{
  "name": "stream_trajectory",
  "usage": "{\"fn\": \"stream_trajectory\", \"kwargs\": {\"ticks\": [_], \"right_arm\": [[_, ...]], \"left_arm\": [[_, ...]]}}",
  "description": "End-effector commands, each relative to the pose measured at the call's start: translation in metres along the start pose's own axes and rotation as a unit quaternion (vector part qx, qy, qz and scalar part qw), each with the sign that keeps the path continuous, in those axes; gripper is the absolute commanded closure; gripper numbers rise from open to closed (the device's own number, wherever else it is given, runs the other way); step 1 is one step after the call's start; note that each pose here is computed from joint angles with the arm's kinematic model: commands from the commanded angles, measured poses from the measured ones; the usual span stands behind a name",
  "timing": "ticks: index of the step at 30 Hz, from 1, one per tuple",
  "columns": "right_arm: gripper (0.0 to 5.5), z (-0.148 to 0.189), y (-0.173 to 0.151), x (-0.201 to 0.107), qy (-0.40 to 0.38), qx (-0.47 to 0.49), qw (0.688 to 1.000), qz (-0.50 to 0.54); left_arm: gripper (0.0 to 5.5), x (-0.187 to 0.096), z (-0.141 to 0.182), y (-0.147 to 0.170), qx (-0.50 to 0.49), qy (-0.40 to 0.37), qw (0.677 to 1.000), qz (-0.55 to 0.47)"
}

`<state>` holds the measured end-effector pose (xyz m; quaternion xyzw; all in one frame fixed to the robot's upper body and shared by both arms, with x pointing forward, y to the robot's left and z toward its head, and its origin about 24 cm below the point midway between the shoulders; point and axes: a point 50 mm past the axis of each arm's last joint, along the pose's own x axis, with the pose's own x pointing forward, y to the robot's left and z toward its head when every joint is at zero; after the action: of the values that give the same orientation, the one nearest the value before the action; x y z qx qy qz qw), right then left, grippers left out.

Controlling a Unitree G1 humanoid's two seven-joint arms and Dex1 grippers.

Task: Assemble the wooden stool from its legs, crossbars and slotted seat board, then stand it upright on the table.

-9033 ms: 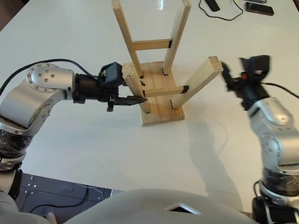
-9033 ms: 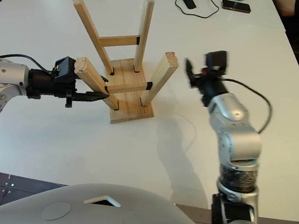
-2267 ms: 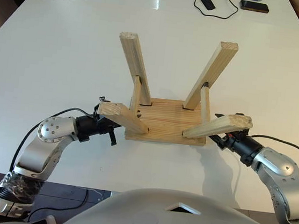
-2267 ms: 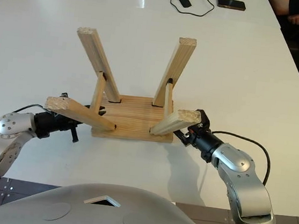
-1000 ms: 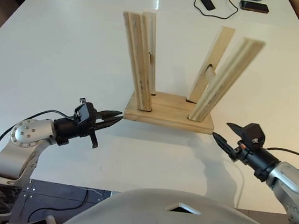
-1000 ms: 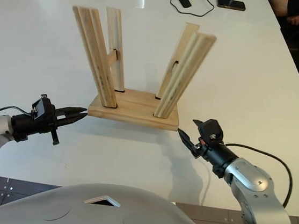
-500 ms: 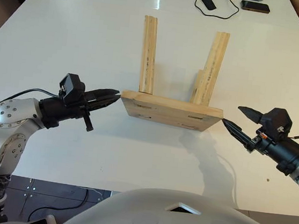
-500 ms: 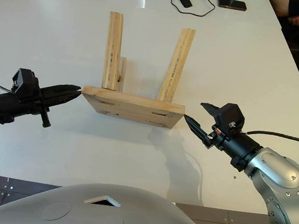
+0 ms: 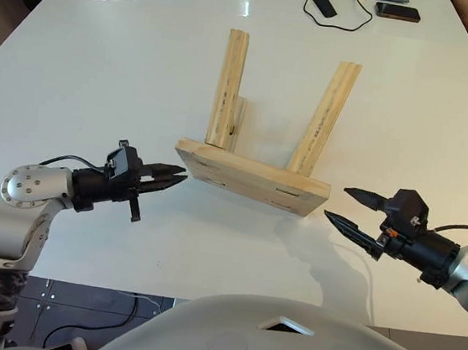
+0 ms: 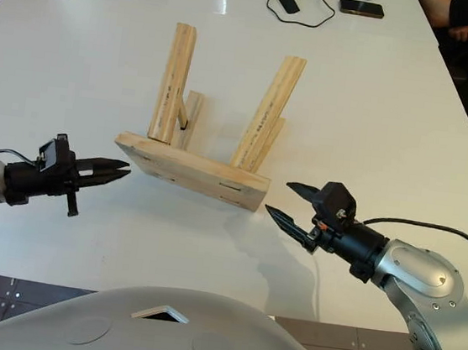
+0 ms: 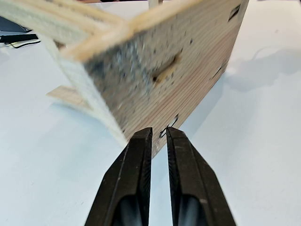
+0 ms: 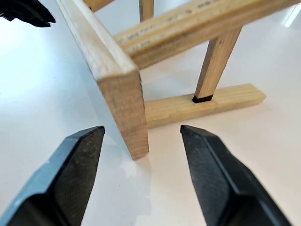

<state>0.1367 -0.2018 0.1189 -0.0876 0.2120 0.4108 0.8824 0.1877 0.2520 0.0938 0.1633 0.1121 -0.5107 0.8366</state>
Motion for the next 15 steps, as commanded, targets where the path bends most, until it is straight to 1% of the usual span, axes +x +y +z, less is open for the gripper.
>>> {"fn": "stream_trajectory", "kwargs": {"ticks": [1,4,8,9,10,11,12,13,15], "right_arm": [[2.53,-0.006,-0.013,-0.009,0.020,-0.015,1.000,-0.001],[2.53,-0.014,-0.018,-0.009,0.036,-0.018,0.999,0.015],[2.53,-0.029,-0.013,0.004,0.050,-0.017,0.997,0.059],[2.33,-0.032,-0.012,0.009,0.049,-0.018,0.996,0.068],[2.25,-0.036,-0.013,0.016,0.049,-0.026,0.996,0.070],[2.09,-0.038,-0.015,0.022,0.048,-0.034,0.996,0.071],[1.86,-0.041,-0.018,0.027,0.048,-0.041,0.996,0.069],[1.80,-0.044,-0.022,0.032,0.052,-0.050,0.995,0.070],[1.80,-0.052,-0.027,0.041,0.058,-0.063,0.993,0.087]], "left_arm": [[4.94,0.000,-0.006,0.013,0.064,0.016,0.998,0.012],[4.94,0.001,-0.012,0.016,0.092,0.022,0.995,0.006],[4.94,0.001,-0.037,0.019,0.137,0.060,0.989,-0.007],[4.98,0.003,-0.044,0.019,0.150,0.066,0.986,-0.013],[4.77,0.008,-0.050,0.020,0.157,0.064,0.985,-0.016],[4.68,0.012,-0.053,0.021,0.161,0.059,0.985,-0.020],[4.44,0.017,-0.054,0.022,0.169,0.052,0.984,-0.021],[4.17,0.021,-0.056,0.025,0.174,0.045,0.983,-0.024],[4.17,0.030,-0.057,0.029,0.182,0.028,0.982,-0.036]]}}
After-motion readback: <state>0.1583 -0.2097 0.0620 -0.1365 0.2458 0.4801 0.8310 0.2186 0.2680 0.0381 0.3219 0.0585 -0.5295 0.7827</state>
